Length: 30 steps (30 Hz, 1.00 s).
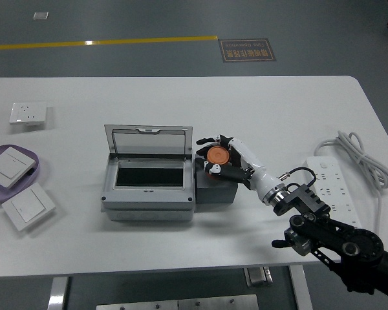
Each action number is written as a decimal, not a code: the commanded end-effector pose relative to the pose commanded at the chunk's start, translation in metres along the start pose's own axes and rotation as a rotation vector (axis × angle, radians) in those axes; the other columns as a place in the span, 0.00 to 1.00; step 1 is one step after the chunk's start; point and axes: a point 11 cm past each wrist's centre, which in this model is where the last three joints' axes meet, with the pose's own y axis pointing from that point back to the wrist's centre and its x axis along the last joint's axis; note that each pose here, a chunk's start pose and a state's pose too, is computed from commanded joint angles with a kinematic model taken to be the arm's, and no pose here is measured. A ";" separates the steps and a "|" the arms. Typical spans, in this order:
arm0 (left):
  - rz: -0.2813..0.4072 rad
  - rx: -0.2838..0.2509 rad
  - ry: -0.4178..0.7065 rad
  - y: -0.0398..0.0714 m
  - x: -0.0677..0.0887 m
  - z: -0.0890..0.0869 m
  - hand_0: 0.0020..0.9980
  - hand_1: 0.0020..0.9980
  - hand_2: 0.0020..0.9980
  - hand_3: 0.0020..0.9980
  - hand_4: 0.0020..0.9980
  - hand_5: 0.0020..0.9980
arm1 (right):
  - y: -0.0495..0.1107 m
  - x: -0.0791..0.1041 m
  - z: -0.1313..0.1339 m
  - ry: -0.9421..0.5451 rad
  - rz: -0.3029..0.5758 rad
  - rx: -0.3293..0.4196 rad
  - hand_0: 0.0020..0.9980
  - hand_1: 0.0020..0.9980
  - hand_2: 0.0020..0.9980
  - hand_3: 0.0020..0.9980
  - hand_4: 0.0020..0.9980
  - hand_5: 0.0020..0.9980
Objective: Pick up the cylinder from the cube,place it in the box,flap close box
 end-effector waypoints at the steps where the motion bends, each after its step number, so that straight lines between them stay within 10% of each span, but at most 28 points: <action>1: 0.001 -0.001 0.000 0.000 0.000 0.000 0.84 0.82 0.80 0.88 0.73 0.40 | 0.000 0.000 0.000 0.001 0.000 0.000 0.68 0.65 0.56 0.64 0.74 0.20; 6: 0.005 -0.006 -0.001 0.000 0.001 0.001 0.84 0.82 0.80 0.88 0.73 0.40 | 0.000 0.000 0.000 0.008 0.002 -0.001 0.68 0.65 0.56 0.64 0.74 0.20; 7: 0.006 -0.008 -0.001 0.000 0.001 0.002 0.84 0.81 0.79 0.88 0.73 0.39 | 0.000 -0.001 0.000 0.010 0.002 -0.002 0.66 0.64 0.57 0.65 0.50 0.05; 12: 0.009 -0.013 -0.002 0.001 0.002 0.003 0.84 0.81 0.79 0.88 0.73 0.39 | 0.000 -0.002 0.000 0.017 -0.006 -0.006 0.66 0.64 0.57 0.65 0.50 0.05; 13: 0.009 -0.014 -0.003 0.001 0.002 0.004 0.83 0.81 0.79 0.87 0.72 0.39 | 0.000 -0.003 0.000 0.018 -0.008 -0.007 0.72 0.64 0.56 0.63 0.23 0.00; 30: 0.020 -0.029 -0.003 0.001 0.005 0.007 0.83 0.81 0.79 0.87 0.72 0.39 | 0.000 -0.005 0.000 0.030 -0.014 -0.012 0.74 0.63 0.55 0.62 0.10 0.00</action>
